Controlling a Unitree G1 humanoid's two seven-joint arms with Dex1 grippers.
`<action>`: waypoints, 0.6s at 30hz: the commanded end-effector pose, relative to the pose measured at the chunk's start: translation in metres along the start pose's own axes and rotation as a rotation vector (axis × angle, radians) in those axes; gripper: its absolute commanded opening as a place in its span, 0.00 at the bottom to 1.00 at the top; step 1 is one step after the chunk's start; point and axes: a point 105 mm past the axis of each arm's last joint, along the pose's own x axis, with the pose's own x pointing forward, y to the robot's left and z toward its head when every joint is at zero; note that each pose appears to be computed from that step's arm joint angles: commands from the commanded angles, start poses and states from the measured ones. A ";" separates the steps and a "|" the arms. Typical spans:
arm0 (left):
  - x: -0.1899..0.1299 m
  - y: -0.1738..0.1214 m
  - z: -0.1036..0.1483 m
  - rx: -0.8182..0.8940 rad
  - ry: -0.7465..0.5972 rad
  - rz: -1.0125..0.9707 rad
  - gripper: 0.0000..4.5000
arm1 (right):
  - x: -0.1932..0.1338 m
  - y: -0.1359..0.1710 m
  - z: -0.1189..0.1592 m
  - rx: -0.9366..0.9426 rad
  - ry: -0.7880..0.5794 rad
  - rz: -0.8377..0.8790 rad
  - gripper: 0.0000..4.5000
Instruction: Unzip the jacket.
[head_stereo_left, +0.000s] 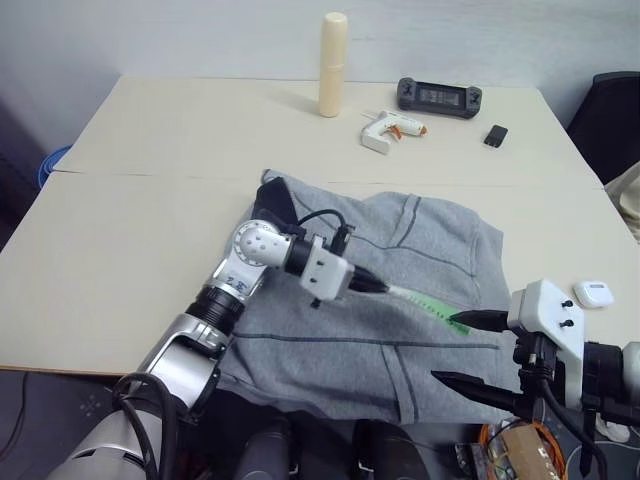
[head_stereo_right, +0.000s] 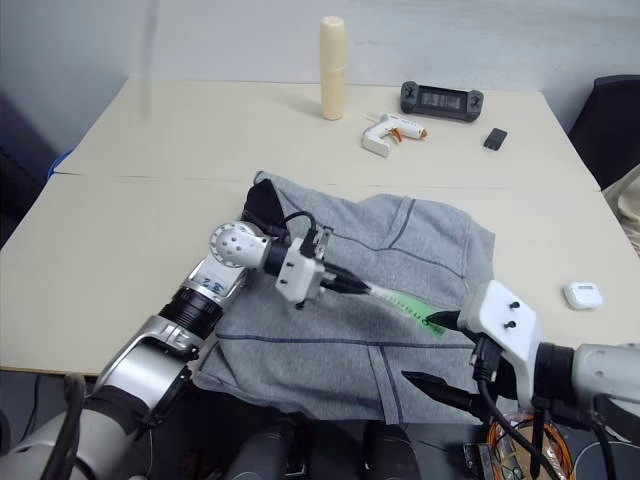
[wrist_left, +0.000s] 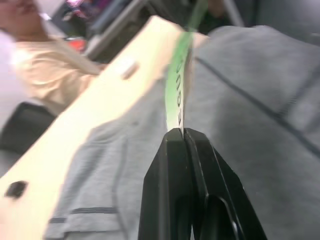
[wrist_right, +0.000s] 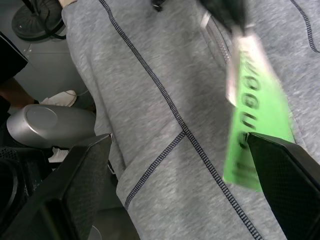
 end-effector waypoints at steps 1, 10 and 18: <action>0.013 0.004 -0.001 0.049 0.064 0.028 0.01 | -0.001 -0.002 0.006 -0.034 -0.014 -0.006 1.00; 0.020 -0.024 -0.021 0.054 0.248 -0.056 0.09 | -0.001 -0.011 0.004 -0.029 -0.029 -0.048 1.00; -0.006 -0.011 -0.012 -0.086 0.249 -0.002 0.56 | 0.007 -0.025 0.003 -0.087 -0.028 -0.132 1.00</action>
